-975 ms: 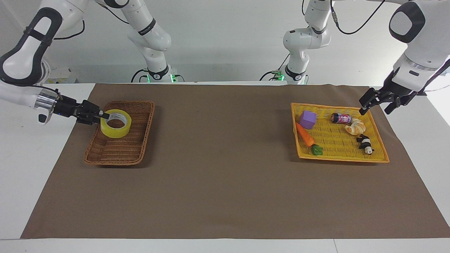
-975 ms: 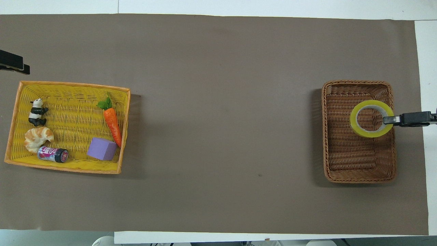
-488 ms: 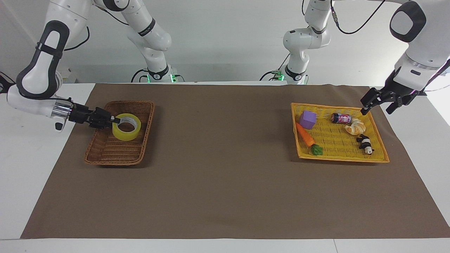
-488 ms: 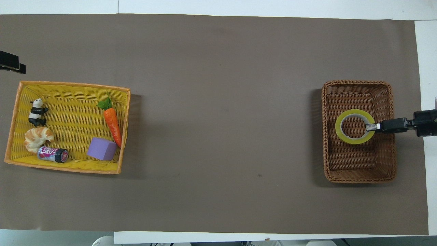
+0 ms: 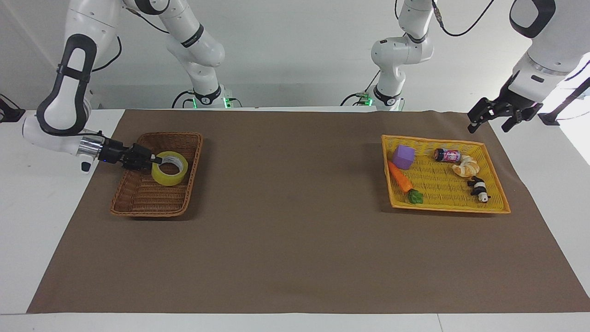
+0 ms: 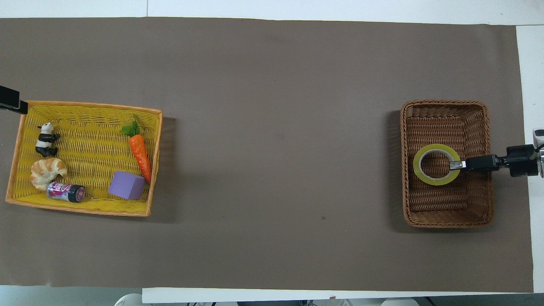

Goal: Move tape to another basket
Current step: 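Lower the tape into the wicker basket and open the right gripper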

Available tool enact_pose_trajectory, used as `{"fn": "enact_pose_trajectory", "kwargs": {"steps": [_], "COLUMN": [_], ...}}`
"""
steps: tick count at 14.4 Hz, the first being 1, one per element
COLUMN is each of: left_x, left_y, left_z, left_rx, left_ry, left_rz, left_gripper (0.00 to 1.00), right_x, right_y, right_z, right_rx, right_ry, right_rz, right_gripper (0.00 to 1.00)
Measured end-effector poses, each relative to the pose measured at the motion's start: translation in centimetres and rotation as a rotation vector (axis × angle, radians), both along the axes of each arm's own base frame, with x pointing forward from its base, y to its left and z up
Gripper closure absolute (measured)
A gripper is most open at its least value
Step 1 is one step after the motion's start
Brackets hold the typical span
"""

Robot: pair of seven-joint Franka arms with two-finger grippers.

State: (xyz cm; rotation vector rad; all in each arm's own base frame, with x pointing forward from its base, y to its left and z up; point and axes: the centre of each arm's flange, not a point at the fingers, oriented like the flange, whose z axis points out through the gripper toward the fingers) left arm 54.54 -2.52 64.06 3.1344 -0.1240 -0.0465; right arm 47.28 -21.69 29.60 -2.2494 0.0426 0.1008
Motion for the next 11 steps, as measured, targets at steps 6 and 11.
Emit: {"fn": "enact_pose_trajectory", "kwargs": {"steps": [6, 11], "left_x": [-0.3, -0.6], "left_y": [-0.2, 0.4], "left_z": [0.0, -1.1], "left_rx": [0.004, 0.005], "left_ry": [0.015, 0.042], "left_rz": [-0.004, 0.006], "left_gripper": [0.0, 0.0], "right_x": [1.8, 3.1], "right_y": [0.9, 0.6], "right_z": [2.3, 7.7], "right_rx": [-0.099, -0.229], "right_ry": [-0.058, -0.129], "right_rz": [0.105, 0.186], "right_gripper": [0.0, 0.0]}}
